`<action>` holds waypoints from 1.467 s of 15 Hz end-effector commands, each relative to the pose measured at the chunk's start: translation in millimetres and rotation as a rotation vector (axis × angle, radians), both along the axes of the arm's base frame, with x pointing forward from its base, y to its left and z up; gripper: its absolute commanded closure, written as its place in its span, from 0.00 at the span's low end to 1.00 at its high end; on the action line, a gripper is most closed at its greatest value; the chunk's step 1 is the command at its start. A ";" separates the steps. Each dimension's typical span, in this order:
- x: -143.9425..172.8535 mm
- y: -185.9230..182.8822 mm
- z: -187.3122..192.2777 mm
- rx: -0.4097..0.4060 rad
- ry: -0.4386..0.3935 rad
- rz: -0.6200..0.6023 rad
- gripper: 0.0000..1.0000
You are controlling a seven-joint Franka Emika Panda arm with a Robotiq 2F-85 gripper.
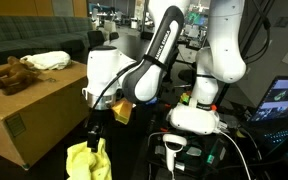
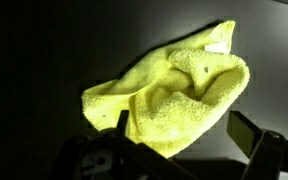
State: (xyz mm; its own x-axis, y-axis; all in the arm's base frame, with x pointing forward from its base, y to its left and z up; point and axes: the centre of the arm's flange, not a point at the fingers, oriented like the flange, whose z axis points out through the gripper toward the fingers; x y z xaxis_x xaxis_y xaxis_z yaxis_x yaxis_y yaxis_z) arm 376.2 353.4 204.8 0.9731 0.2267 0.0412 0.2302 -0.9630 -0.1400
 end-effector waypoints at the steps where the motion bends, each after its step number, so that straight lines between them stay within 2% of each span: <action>1: 14.8 48.5 -15.6 0.025 -0.020 -0.004 0.00; 5: 13.1 84.4 -40.2 0.069 0.019 -0.013 0.00; 10: 1.1 97.9 -78.1 0.112 0.095 -0.072 0.00; 13: -1.5 82.7 -94.9 0.122 0.102 -0.147 0.00; 19: 15.0 46.9 -109.8 0.079 0.027 -0.305 0.00; 20: 18.3 42.2 -111.3 0.066 0.024 -0.316 0.01; 21: 19.9 38.6 -110.7 0.054 0.021 -0.324 0.19; 22: 21.6 34.2 -109.9 0.049 0.019 -0.332 0.26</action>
State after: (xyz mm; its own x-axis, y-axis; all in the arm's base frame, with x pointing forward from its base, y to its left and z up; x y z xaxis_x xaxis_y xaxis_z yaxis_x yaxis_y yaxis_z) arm 398.6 392.6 89.8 0.9983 -0.0580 0.0018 -0.0565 -0.9776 -0.2027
